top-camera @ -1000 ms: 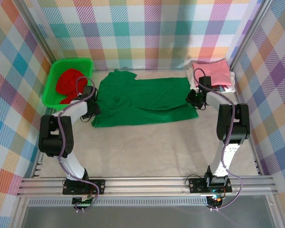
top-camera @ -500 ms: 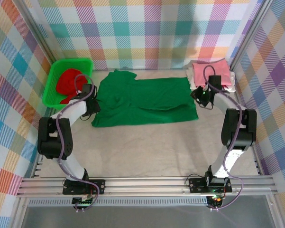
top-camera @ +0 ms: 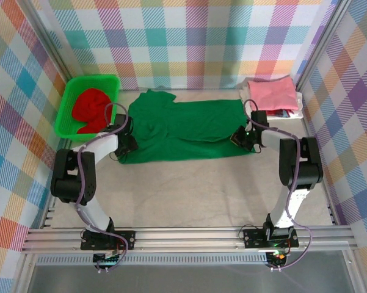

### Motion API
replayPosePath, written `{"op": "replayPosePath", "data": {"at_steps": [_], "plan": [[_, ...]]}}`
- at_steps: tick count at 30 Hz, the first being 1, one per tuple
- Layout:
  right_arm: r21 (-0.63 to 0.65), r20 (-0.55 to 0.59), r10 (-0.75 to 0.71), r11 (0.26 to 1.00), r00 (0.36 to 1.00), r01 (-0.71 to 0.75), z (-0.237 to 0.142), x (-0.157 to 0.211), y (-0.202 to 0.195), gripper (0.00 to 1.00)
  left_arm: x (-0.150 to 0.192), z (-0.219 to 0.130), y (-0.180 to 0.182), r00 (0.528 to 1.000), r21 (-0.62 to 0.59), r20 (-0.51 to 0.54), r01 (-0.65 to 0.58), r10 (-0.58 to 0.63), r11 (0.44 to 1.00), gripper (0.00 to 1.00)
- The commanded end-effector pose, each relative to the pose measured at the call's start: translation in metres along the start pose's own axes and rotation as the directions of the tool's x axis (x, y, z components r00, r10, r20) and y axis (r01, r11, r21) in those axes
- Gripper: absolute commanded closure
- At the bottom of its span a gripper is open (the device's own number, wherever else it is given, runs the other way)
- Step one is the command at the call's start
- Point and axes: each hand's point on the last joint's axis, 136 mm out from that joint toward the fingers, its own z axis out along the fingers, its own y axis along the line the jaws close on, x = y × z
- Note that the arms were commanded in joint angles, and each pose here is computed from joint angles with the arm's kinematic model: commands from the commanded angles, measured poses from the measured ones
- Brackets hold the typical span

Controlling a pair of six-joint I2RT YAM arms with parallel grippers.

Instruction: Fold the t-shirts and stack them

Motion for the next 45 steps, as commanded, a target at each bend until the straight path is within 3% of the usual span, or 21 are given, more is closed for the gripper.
{"op": "replayPosePath", "data": {"at_steps": [1,7,13,19,21,27,29,33,38,45], "plan": [[0.024,0.049,0.012,1.000,0.999,-0.013,0.009,-0.025,0.002,1.00,0.007,0.011,0.015,0.997,-0.024,-0.053,0.047,-0.048,0.999,0.47],[0.047,0.113,0.055,0.997,0.992,-0.061,0.016,-0.062,-0.004,1.00,0.001,0.009,0.033,0.998,-0.082,-0.051,0.024,-0.028,0.996,0.47],[0.076,0.168,0.126,0.987,0.978,-0.141,0.019,-0.095,-0.035,1.00,0.003,0.016,0.043,0.996,-0.078,-0.077,0.048,-0.054,0.996,0.47],[0.012,0.156,0.039,0.999,0.987,-0.041,0.008,-0.097,-0.016,0.99,-0.006,0.001,0.043,0.999,-0.071,-0.028,0.035,-0.037,0.997,0.46],[0.025,0.147,-0.009,1.000,0.989,0.006,-0.006,-0.094,-0.006,0.92,-0.012,-0.012,0.036,1.000,-0.056,-0.002,0.006,-0.006,0.998,0.46],[0.111,0.187,-0.159,0.984,0.969,0.140,-0.045,-0.071,0.016,0.88,-0.026,-0.052,-0.007,0.987,-0.044,0.097,-0.127,0.131,0.991,0.45],[0.106,0.164,-0.218,0.973,0.962,0.203,-0.046,-0.053,0.029,0.88,-0.025,-0.053,-0.031,0.987,0.034,0.099,-0.134,0.130,0.990,0.45],[0.040,0.059,-0.173,0.985,0.983,0.171,-0.025,-0.012,0.035,0.91,-0.015,-0.032,-0.054,0.993,0.112,0.072,-0.100,0.093,0.989,0.46],[0.094,0.020,-0.059,0.994,0.998,0.057,-0.003,0.007,0.002,0.92,0.004,0.001,-0.050,1.000,0.123,-0.007,-0.030,0.031,0.992,0.47],[0.132,-0.014,0.053,0.990,0.998,-0.051,0.007,0.018,-0.040,0.92,0.038,0.021,-0.003,0.992,0.057,-0.113,0.065,-0.059,0.996,0.47]]}}
